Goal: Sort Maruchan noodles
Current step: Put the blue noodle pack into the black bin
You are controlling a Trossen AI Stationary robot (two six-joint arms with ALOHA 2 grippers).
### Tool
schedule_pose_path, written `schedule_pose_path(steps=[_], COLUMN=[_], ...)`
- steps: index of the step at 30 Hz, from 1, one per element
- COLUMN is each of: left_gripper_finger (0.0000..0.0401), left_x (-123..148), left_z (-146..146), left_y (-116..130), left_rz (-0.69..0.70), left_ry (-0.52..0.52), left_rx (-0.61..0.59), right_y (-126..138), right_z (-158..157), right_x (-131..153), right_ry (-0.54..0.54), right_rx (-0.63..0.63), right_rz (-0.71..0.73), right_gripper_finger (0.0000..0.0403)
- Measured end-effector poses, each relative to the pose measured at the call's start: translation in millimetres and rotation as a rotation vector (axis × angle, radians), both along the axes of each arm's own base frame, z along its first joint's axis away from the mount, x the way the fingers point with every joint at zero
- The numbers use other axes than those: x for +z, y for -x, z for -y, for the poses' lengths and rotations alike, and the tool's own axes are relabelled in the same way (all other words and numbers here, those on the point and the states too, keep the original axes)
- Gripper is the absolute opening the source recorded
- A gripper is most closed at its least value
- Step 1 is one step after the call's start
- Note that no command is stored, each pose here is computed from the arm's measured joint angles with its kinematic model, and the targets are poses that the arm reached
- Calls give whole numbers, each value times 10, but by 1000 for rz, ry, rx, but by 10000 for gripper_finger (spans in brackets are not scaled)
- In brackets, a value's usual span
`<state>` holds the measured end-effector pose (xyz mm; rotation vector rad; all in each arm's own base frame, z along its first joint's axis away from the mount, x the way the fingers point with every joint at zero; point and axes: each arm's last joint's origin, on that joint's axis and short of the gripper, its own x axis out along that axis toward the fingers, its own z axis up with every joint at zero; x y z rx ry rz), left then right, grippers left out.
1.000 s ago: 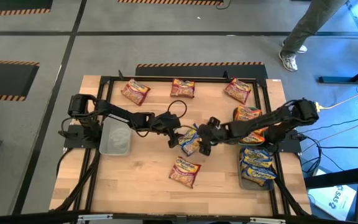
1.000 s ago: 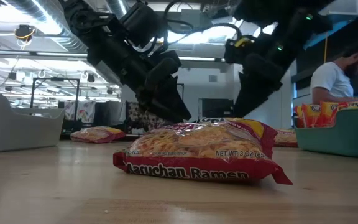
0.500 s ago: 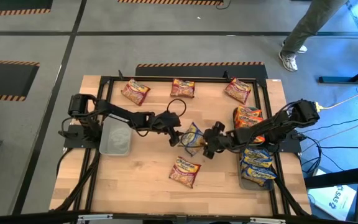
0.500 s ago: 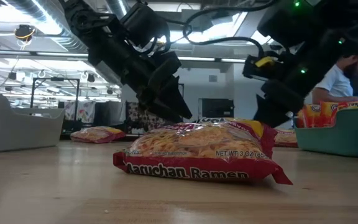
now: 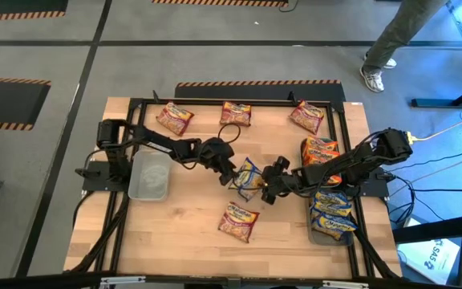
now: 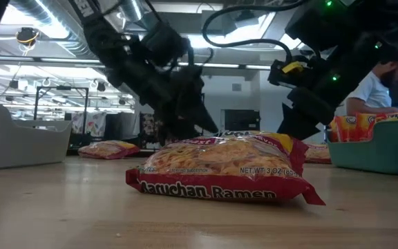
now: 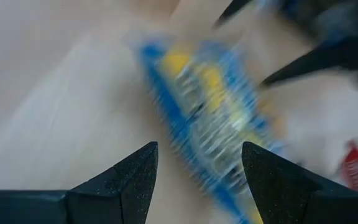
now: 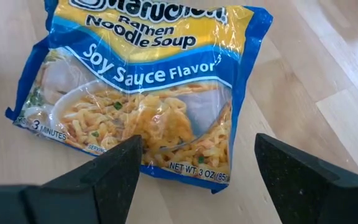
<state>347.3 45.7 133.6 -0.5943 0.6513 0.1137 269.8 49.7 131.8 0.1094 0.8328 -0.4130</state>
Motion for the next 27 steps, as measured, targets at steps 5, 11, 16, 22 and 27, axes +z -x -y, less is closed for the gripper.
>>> schedule_pose_path(steps=[5, 11, 16, 22, 27], left_gripper_finger=[228, 228, 228, 210, 159], left_x=[-135, -259, -329, -326, -317], left_z=[-9, 9, 12, 13, 10], left_y=[-49, -108, -162, -171, -171], left_rz=[20, 53, 108, 128, 143], left_ry=[79, 169, 203, 176, 154], left_rx=[6, -42, -75, -88, -95], right_y=[-5, -18, -23, -28, -28], right_z=[1, -2, -9, -11, -11], right_x=[4, 14, 18, 21, 21], right_ry=[5, 6, 11, 7, 8], right_rx=[-3, 2, 19, 23, 23], right_rz=[7, 23, 23, 29, 29], right_gripper_finger=[296, 296, 296, 296, 296])
